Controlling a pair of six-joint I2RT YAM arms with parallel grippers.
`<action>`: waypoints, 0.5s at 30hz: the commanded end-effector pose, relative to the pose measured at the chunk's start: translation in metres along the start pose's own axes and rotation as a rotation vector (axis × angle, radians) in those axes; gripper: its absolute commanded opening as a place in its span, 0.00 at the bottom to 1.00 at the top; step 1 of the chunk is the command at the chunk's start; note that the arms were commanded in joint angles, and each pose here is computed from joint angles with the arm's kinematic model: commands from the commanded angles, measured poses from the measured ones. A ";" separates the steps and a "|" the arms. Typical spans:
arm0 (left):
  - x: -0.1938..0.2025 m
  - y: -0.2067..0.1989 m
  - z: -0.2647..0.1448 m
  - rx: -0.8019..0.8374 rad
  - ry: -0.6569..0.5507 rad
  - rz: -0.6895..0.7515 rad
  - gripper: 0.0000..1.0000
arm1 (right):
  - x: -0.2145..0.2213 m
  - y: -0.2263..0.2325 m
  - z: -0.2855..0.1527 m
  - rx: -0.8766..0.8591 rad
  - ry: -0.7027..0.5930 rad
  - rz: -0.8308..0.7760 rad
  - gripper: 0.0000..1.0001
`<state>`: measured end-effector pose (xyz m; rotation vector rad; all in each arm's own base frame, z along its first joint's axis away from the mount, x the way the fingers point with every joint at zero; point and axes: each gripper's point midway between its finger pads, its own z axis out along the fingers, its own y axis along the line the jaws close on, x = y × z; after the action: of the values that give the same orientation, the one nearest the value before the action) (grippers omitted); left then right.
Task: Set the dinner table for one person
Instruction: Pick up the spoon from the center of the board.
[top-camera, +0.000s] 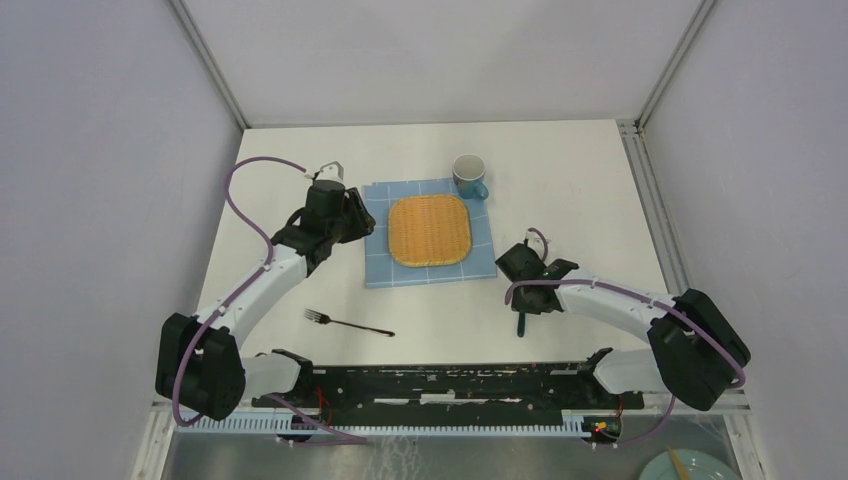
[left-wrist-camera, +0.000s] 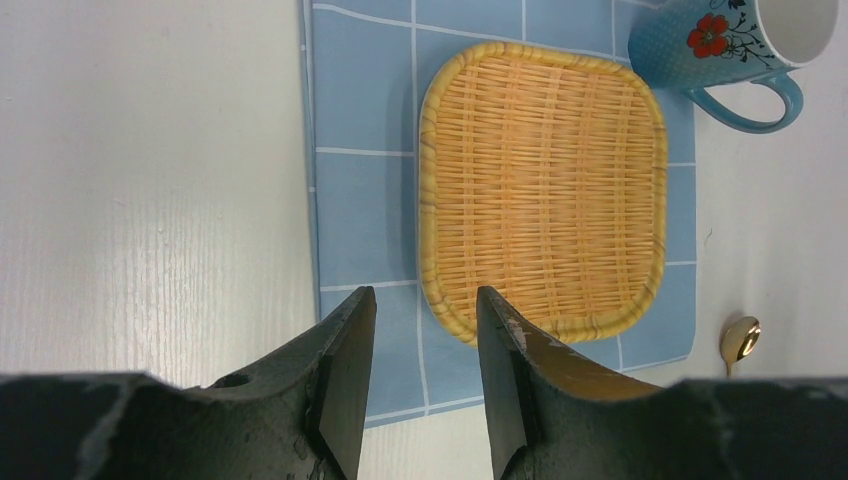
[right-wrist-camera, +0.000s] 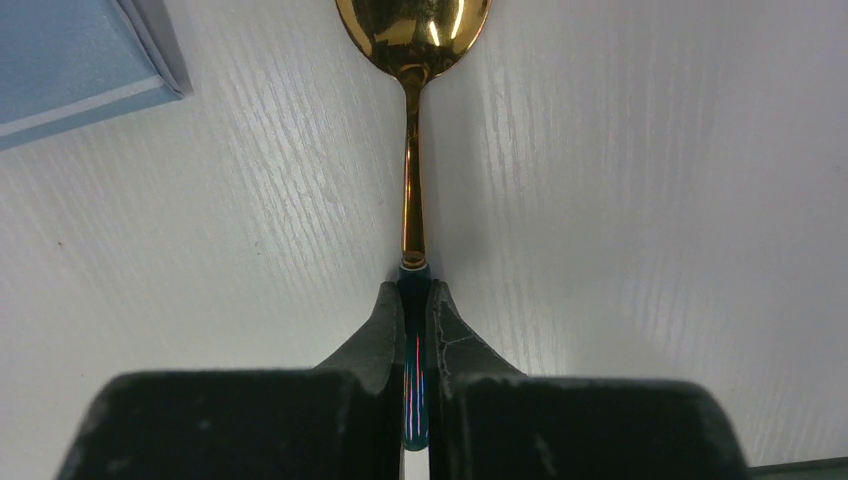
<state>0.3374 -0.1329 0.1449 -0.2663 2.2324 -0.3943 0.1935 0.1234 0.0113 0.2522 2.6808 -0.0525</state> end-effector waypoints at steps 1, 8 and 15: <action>-0.012 -0.010 -0.001 0.036 -0.033 0.014 0.49 | 0.011 -0.008 0.011 0.042 0.016 -0.001 0.00; -0.012 -0.011 -0.001 0.039 -0.033 0.013 0.49 | -0.005 -0.010 -0.006 0.047 -0.040 -0.037 0.00; -0.012 -0.012 0.000 0.044 -0.033 0.009 0.49 | -0.025 -0.003 -0.024 0.032 -0.082 -0.060 0.00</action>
<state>0.3374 -0.1334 0.1436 -0.2653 2.2364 -0.3952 0.1894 0.1142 0.0172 0.1984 2.6754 -0.1241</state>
